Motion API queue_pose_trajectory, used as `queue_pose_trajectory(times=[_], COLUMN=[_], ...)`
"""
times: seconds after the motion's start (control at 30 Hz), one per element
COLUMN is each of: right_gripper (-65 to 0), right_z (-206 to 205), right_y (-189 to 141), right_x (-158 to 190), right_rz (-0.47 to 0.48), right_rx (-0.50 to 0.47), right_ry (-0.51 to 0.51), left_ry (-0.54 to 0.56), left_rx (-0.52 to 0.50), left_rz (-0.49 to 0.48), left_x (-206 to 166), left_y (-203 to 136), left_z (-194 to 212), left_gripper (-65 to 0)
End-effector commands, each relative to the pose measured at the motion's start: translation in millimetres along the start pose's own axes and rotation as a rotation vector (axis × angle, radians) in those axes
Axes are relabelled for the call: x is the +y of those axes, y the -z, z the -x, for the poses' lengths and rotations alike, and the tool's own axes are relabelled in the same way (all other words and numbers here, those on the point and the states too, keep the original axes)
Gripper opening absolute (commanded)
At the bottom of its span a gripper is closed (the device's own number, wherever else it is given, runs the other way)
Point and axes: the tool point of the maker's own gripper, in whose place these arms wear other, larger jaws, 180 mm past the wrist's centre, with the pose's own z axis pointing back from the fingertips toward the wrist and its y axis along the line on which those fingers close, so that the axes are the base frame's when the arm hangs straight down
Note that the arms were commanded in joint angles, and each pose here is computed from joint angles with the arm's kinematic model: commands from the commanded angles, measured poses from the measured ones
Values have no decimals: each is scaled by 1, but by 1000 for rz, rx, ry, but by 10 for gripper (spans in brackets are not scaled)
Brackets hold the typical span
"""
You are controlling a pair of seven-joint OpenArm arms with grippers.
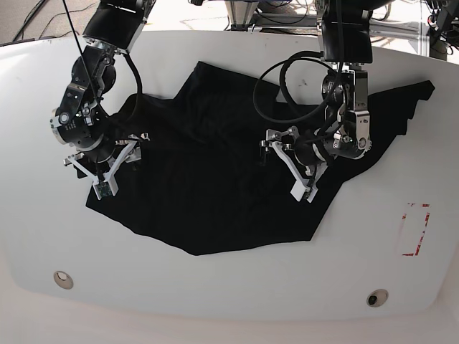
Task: Layout the t-shirt on the table in an organized manner, then fold the t-shirt properly
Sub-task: 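Grasp the t-shirt fabric near its middle with the left gripper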
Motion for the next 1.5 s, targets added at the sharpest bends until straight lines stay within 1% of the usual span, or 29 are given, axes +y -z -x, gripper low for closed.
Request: queue_pose_trajectory(times=[0.0,0.07,0.17,0.47,0.5,0.53,0.57,0.63,0.67,0.7,0.77,0.8,0.83,0.9,0.97,1.1,1.17,1.3,1.47], right_gripper=[-225,-225,-225,-225,-225,-227,-227,-227,-227,-227,-227,-227,-227,-227,-227,-227,-227,-227,-227], right_z=[-16,-16,-16,-16,-16,-16,-16,-16,-16,-16,-16,-16,-17,-16,-17,-17,-17,-17,-17], right_y=[-5,-5,-5,-5,-5,-5,-5,-5,-5,-5,-5,-5,-5,-5,-5,-5,-5,-4,-4], right_x=[-6,-6,-6,-6,-6,-6,-6,-6,-6,-6,-6,-6,-6,-6,-6,-6,-6,-7,-8], right_rz=[18,18,16,16,16,16,16,16,16,16,16,16,16,16,16,16,17,19,20], right_rx=[-52,-52,-53,-53,-53,-53,-53,-53,-53,-53,-53,-53,-55,-53,-55,-55,-55,-55,-53], right_ry=[-14,-14,-13,-13,-13,-13,-13,-13,-13,-13,-13,-13,-13,-13,-13,-12,-9,-5,-4], left_ry=[13,4,-2,50,54,58,58,56,55,55,50,51,55,72,81,110,119,131,123], left_rx=[-68,-53,-40,-29,-30,-30,-31,-33,-37,-41,-52,-53,-51,-49,-51,-93,-94,-118,-138], left_rz=[32,31,56,97,100,102,104,103,102,103,101,100,94,73,64,56,55,6,-48], left_x=[-12,-11,-21,-43,-44,-46,-47,-46,-46,-46,-45,-45,-44,-41,-40,-42,-45,-30,-17], left_y=[2,7,19,33,33,34,34,34,34,34,34,34,34,33,32,21,16,-8,-37], left_z=[-22,-17,-15,-10,-10,-10,-10,-10,-11,-12,-13,-13,-12,-13,-13,-26,-23,-30,-27], left_gripper=[-192,-192,-192,-193,-203,-233,-246,-328,-379,-414,-514,-543,-592,-650,-650,-650,-650,-650,-650])
